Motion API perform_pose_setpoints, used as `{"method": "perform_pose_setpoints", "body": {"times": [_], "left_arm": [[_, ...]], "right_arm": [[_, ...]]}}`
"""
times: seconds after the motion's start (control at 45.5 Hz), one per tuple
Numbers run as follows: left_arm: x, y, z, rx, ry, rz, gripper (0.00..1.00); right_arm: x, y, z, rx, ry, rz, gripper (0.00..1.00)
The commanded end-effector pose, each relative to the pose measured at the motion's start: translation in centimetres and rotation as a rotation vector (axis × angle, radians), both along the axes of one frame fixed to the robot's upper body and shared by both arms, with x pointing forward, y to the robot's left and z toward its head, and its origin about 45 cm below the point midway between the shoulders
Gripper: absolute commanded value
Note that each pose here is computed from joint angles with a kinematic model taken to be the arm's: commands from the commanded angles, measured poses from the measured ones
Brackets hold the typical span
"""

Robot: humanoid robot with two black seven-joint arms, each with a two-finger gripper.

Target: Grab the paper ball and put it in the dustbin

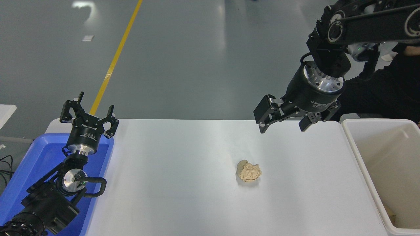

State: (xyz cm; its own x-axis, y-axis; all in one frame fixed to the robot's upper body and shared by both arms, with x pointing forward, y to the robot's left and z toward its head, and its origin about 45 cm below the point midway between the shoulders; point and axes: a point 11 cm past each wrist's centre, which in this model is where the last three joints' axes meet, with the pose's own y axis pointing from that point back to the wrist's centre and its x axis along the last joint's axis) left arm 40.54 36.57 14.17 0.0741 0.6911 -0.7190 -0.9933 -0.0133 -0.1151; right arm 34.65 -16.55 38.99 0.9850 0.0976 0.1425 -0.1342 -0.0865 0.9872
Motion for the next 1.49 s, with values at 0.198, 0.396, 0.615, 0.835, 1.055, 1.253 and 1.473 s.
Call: {"method": "perform_pose_setpoints", "body": {"times": [0.198,0.396,0.615,0.835,1.055,1.253,1.473], "left_arm": [[0.0,0.0,0.0,0.001,0.000,0.000,0.98],[0.0,0.0,0.0,0.000,0.000,0.000,0.98],[0.0,0.0,0.0,0.001,0.000,0.000,0.98],[0.0,0.0,0.0,0.000,0.000,0.000,0.98],[0.0,0.0,0.0,0.000,0.000,0.000,0.98],[0.0,0.0,0.0,0.001,0.000,0.000,0.98],[0.0,0.0,0.1,0.000,-0.001,0.000,0.98]], "right_arm": [[-0.1,0.3,-0.1,-0.002,0.003,0.008,1.00],[-0.1,0.7,-0.3,-0.011,0.004,0.020,1.00],[-0.1,0.7,-0.3,-0.006,0.007,0.014,1.00],[-0.1,0.6,-0.8,-0.009,0.018,0.011,1.00],[0.1,0.9,-1.1,-0.021,0.017,0.019,1.00],[0.2,1.0,-1.1,-0.030,0.012,0.024,1.00],[0.2,0.7,-1.1,-0.041,0.010,0.023,1.00]]}}
